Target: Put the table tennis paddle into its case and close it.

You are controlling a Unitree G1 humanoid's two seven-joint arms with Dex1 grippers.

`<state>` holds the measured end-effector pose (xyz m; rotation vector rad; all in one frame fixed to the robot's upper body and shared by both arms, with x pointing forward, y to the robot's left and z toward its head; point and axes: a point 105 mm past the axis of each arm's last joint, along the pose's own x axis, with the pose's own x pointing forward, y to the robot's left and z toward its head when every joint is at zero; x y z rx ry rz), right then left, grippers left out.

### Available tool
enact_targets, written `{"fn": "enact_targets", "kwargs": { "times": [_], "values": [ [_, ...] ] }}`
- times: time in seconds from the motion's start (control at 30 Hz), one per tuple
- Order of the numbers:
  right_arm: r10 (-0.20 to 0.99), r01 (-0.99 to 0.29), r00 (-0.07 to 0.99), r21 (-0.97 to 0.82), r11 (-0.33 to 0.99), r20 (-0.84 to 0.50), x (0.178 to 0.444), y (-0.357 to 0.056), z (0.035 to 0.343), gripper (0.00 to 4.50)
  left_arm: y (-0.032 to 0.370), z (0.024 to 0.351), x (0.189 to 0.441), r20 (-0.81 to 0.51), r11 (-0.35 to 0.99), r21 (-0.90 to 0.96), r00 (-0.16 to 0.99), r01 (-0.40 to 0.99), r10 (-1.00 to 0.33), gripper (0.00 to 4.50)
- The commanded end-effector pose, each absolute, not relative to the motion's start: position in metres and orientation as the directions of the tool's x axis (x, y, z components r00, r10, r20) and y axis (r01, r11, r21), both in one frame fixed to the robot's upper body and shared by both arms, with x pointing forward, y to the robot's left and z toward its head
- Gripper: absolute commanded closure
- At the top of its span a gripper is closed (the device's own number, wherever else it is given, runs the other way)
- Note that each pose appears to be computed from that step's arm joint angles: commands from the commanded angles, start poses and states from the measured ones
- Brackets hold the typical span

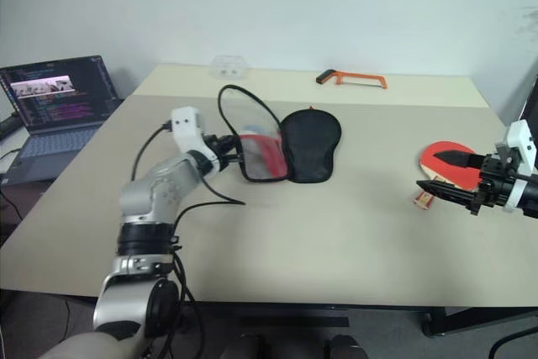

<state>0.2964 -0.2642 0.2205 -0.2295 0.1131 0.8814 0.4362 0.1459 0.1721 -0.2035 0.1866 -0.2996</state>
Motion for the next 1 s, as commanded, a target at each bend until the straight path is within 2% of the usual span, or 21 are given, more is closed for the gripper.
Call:
{"fn": "enact_targets", "kwargs": {
  "times": [0.03,0.2,0.43,0.67,0.8,0.9,1.0],
  "values": [
    [0.751,-0.765,0.641,-0.206,0.610,-0.158,0.292,-0.264,0.236,0.00,0.119,0.186,0.439,-0.122,0.908,-0.177,0.907,0.380,-0.404,4.44],
    [0.748,-0.762,0.644,-0.206,0.613,-0.158,0.292,-0.264,0.235,0.00,0.092,0.178,0.441,-0.161,0.853,0.003,0.842,0.522,-0.515,4.44],
    [0.746,-0.760,0.648,-0.206,0.617,-0.154,0.292,-0.263,0.234,0.00,0.112,0.197,0.461,-0.130,0.874,0.207,0.898,0.440,-0.421,4.44],
    [0.749,-0.760,0.646,-0.208,0.615,-0.146,0.294,-0.261,0.235,0.00,0.143,0.209,0.469,-0.149,0.817,0.415,0.916,0.400,-0.372,4.44],
    [0.749,-0.760,0.647,-0.209,0.616,-0.146,0.295,-0.262,0.235,0.00,0.165,0.215,0.470,-0.155,0.817,0.444,0.930,0.367,-0.333,4.44],
    [0.751,-0.762,0.644,-0.207,0.614,-0.147,0.294,-0.261,0.234,0.00,0.176,0.208,0.468,-0.189,0.814,0.444,0.928,0.373,-0.322,4.44],
    [0.752,-0.763,0.643,-0.206,0.612,-0.147,0.295,-0.260,0.234,0.00,0.166,0.198,0.466,-0.209,0.839,0.349,0.907,0.418,-0.365,4.44]
  ]
}}
